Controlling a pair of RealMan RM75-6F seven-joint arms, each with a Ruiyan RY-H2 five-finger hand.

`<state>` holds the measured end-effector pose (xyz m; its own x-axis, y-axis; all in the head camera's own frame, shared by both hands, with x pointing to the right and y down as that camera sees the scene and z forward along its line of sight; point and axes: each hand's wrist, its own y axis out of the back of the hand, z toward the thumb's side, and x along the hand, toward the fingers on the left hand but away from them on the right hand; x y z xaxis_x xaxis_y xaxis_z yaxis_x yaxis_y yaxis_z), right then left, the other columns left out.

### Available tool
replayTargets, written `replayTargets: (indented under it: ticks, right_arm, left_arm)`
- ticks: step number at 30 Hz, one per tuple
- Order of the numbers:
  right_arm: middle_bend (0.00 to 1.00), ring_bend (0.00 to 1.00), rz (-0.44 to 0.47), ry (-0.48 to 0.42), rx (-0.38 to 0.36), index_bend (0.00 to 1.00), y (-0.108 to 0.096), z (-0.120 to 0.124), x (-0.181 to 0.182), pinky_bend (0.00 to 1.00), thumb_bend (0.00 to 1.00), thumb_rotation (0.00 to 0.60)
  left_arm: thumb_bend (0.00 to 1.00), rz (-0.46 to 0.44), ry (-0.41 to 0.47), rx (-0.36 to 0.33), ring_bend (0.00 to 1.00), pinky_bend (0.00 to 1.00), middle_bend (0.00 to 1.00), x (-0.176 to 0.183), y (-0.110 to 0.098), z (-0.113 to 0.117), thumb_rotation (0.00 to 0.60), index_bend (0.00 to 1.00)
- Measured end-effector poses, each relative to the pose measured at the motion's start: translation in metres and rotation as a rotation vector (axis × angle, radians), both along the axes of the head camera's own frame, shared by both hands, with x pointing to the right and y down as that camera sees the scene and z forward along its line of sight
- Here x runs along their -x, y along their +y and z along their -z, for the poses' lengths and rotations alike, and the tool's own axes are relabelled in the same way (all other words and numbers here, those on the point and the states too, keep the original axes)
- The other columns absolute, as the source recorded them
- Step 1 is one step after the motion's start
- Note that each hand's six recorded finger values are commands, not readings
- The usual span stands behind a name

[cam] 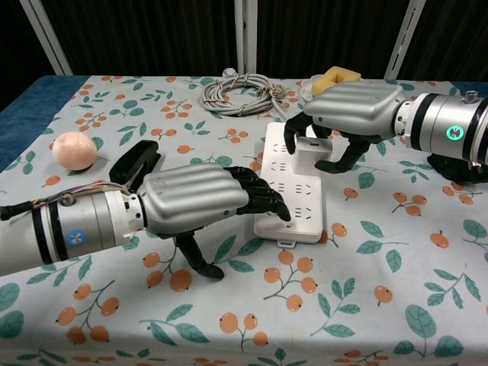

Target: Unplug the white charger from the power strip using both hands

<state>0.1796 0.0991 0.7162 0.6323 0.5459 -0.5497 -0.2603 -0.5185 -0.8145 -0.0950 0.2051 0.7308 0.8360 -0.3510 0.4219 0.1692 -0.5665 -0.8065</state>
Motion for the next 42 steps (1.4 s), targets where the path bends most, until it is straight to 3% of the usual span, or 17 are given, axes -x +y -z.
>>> replayTargets:
  ticks: [23, 33, 38, 41, 42]
  right_arm:
    - [0.68, 0.48, -0.071, -0.058, -0.003, 0.94, 0.004, 0.002, -0.026, 0.42, 0.45, 0.6]
    - [0.67, 0.48, -0.172, -0.129, -0.04, 0.92, -0.022, 0.027, -0.04, 0.42, 0.45, 0.6]
    - [0.64, 0.46, -0.264, -0.073, 0.022, 0.84, -0.032, 0.023, -0.062, 0.4, 0.44, 0.6]
    - [0.56, 0.37, -0.321, -0.025, 0.093, 0.67, -0.033, 0.012, -0.075, 0.35, 0.43, 0.6]
    - [0.51, 0.32, -0.338, -0.011, 0.116, 0.56, -0.033, 0.008, -0.078, 0.32, 0.42, 0.6]
  left_arm:
    - [0.11, 0.004, -0.013, 0.013, 0.12, 0.12, 0.16, -0.002, -0.005, -0.005, 0.6, 0.18]
    - [0.11, 0.022, 0.046, -0.019, 0.12, 0.12, 0.16, -0.005, -0.013, 0.014, 0.6, 0.18]
    - [0.11, 0.058, 0.088, -0.056, 0.12, 0.12, 0.16, 0.001, -0.026, 0.034, 0.6, 0.18]
    - [0.11, 0.096, 0.103, -0.087, 0.12, 0.12, 0.16, 0.011, -0.039, 0.047, 0.6, 0.18]
    - [0.11, 0.112, 0.105, -0.097, 0.12, 0.12, 0.16, 0.015, -0.043, 0.05, 0.6, 0.18]
